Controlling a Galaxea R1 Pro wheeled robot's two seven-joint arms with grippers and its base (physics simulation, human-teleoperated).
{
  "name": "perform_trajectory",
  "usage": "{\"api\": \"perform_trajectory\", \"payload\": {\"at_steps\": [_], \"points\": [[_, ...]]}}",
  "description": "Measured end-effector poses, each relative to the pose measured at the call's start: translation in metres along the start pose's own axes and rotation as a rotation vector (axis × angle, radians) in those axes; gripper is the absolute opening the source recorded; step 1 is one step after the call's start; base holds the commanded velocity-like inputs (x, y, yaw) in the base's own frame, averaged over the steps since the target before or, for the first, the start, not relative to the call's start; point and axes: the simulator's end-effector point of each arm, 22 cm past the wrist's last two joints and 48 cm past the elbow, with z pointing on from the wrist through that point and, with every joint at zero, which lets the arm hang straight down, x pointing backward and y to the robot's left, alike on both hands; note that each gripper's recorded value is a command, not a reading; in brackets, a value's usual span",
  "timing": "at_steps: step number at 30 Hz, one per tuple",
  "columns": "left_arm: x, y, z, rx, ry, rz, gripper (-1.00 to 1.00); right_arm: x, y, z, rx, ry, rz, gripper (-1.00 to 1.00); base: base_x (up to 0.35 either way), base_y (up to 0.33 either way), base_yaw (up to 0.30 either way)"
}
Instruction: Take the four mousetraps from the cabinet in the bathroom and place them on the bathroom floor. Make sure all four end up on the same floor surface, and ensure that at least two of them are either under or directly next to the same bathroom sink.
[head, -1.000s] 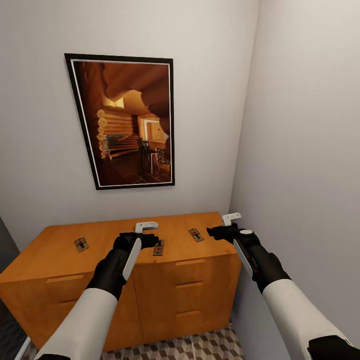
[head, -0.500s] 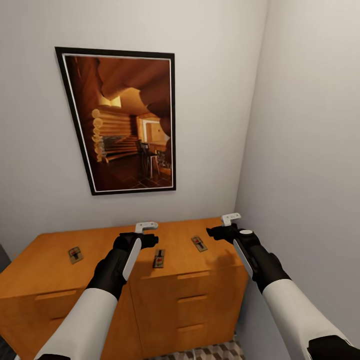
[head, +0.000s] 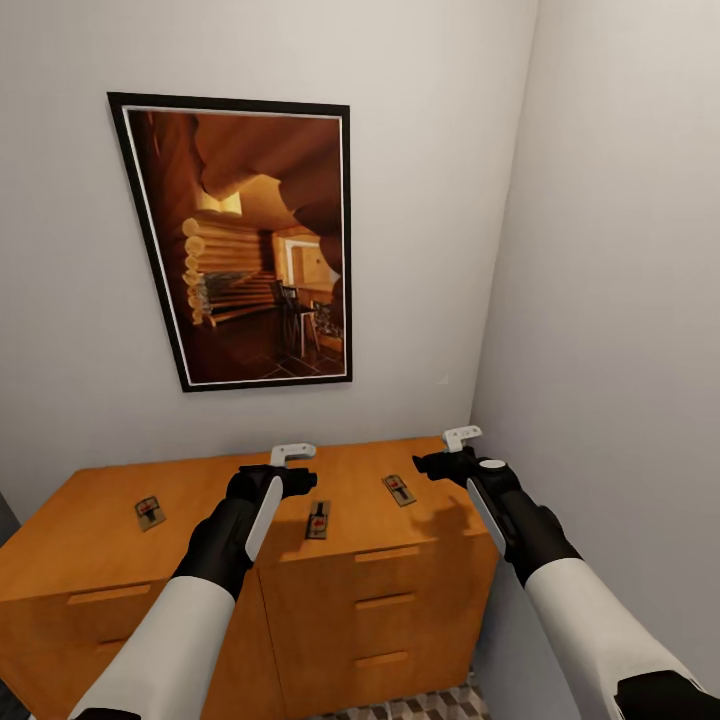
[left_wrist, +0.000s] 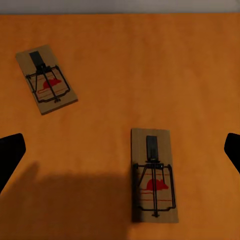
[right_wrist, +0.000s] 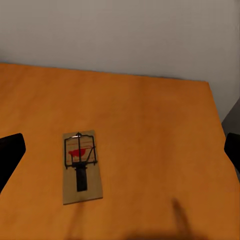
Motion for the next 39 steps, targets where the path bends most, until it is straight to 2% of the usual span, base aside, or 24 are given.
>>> {"api": "perform_trajectory", "payload": {"at_steps": [29, 39], "points": [[0.0016, 0.0002, 0.0017, -0.001, -0.001, -0.001, 1.0, 0.0, -0.0001, 0.0, 0.002, 0.0, -0.001, 1.0, 0.0, 0.04, 0.0], [0.0014, 0.0004, 0.0017, -0.001, -0.001, -0.002, 1.0, 0.0005, 0.0002, 0.0001, 0.001, 0.002, -0.003, 1.0, 0.0, 0.129, 0.0]]}}
